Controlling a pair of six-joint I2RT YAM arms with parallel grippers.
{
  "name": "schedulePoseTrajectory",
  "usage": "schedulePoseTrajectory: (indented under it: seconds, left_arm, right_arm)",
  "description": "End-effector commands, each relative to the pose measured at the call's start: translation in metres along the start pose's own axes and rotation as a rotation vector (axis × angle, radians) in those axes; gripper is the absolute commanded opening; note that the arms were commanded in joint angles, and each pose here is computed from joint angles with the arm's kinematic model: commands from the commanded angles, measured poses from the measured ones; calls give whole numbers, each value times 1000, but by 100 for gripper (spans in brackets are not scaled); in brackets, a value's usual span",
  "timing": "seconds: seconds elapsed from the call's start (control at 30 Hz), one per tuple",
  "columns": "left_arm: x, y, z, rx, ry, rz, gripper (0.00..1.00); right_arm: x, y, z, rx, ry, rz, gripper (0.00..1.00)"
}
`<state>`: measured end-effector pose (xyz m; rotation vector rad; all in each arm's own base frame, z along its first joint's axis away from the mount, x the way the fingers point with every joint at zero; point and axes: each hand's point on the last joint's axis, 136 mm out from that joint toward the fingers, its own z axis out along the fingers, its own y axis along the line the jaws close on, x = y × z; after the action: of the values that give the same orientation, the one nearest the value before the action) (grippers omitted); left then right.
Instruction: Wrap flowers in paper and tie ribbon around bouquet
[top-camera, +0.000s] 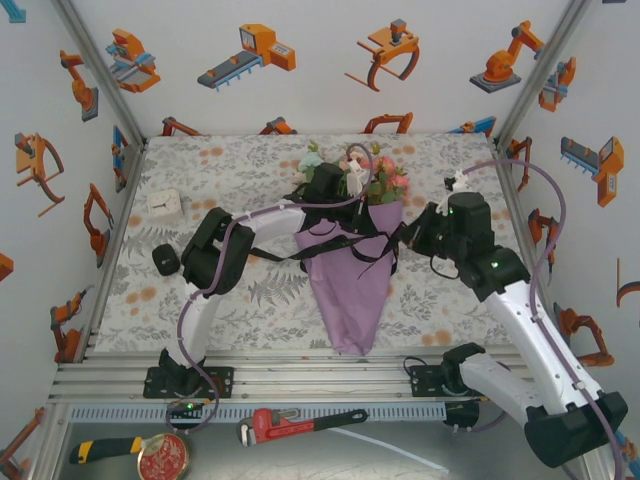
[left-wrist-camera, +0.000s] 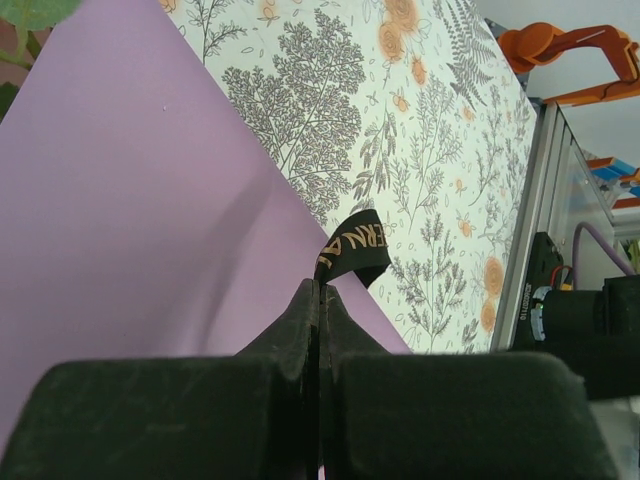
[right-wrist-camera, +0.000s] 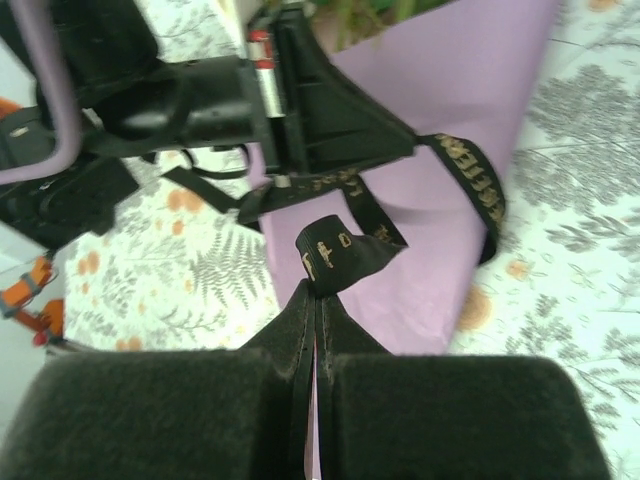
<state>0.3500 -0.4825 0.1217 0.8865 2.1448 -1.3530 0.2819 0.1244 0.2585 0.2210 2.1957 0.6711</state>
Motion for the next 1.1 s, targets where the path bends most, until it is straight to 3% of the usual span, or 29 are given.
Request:
schedulePoseTrajectory:
  seconds: [0.0,0.1,0.23,0.43,0.53,0.63,0.73,0.8,0.93,1.07]
  left_arm:
    - [3,2,-6,-18,13,19,6]
    - [-2,0,-10,-31,1,41,19]
    - [-16,-10,-24,-49,-33,82,32]
    - [-46,-22,-75,-178,-145,104,40]
    - [-58,-11,-124,-357,-255,17,40]
    - [-46,28,-190,-606,-396,-257,42]
    - [12,75,-256,-820,-476,-748,39]
    - [52,91,-282,-869,-517,-1032,38]
    - [106,102,-289,-820,-605,-1403,38]
    - [141,102,-269,-785,-578,-1657,42]
  right_arm:
    - [2,-50,-12,238,-59,20,0]
    - [-10,-82,-16,393,-163,97,0]
    - [-21,-86,5,365,-169,155,0]
    - [-29,-91,16,380,-137,173,0]
    - [-30,-95,20,378,-119,191,0]
    - [-28,-97,28,375,-91,201,0]
    - [-27,-97,35,372,-64,208,0]
    - [-27,-97,39,369,-50,210,0]
    - [-29,-96,46,362,-29,206,0]
    - [-29,-96,52,357,-9,207,0]
